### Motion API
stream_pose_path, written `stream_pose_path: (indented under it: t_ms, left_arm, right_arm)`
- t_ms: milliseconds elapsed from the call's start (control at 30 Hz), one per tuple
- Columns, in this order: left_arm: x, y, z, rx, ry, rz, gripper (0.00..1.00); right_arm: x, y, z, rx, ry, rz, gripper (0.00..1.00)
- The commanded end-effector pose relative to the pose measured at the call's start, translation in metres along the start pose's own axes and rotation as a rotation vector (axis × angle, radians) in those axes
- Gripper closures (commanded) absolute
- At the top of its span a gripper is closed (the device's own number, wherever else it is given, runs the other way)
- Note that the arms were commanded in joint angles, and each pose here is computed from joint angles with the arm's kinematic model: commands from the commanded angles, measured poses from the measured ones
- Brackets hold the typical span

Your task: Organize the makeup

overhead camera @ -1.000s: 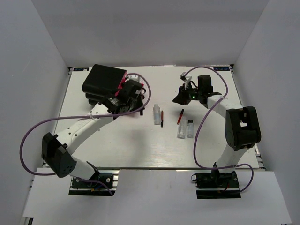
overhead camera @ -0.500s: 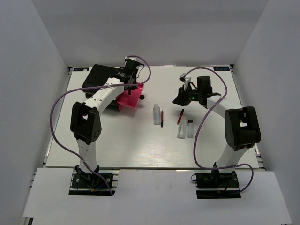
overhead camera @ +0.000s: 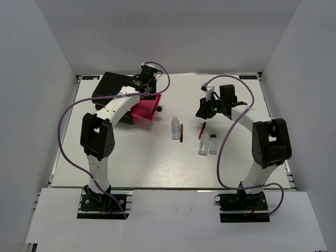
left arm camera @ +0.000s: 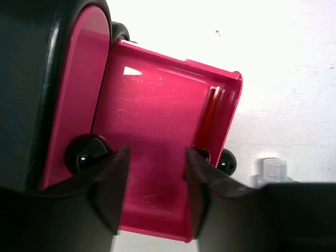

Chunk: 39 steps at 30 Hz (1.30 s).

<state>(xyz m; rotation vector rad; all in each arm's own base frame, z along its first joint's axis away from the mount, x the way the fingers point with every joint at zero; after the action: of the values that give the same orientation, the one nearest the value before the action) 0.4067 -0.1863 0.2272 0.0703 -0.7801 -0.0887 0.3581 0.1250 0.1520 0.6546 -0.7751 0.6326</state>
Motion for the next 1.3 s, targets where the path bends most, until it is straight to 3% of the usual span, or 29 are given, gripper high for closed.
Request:
stream_pose_path:
  t_ms: [0, 200, 300, 467, 767, 1267]
  left_arm:
    - [0.037, 0.001, 0.047, -0.071, -0.143, 0.058, 0.47]
    - [0.036, -0.050, 0.069, -0.419, -0.101, 0.042, 0.51]
    - [0.026, -0.084, 0.072, -0.549, -0.045, 0.020, 0.48]
    - [-0.002, -0.130, 0.059, -0.618, 0.091, -0.012, 0.42]
    - [-0.056, -0.170, 0.035, -0.561, 0.274, -0.034, 0.39]
    - [-0.085, -0.169, 0.007, -0.336, 0.335, -0.071, 0.37]
  right_arm:
    - [0.014, -0.010, 0.007, -0.109, 0.012, 0.012, 0.70]
    - [0.014, -0.016, 0.021, -0.233, 0.058, -0.075, 0.75]
    - [0.010, -0.017, 0.024, -0.255, 0.096, -0.123, 0.67]
    - [0.003, -0.019, 0.027, -0.262, 0.127, -0.181, 0.59]
    - [0.003, -0.027, 0.025, -0.282, 0.136, -0.218, 0.56]
    - [-0.004, -0.030, 0.024, -0.284, 0.142, -0.245, 0.55]
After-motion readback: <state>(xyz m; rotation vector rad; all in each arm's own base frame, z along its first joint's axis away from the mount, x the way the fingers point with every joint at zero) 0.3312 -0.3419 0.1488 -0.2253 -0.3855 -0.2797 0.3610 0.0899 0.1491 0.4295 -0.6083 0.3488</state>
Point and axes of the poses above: each gripper's point midway between its finger pads, its own z axis back along the fingers, its own y axis along the line the jaws close on, x = y × z, the point moved 10 cm from there along z, back along the fingers, and after that the axes turned 3 degrees about -z, right-handed, at the moved point
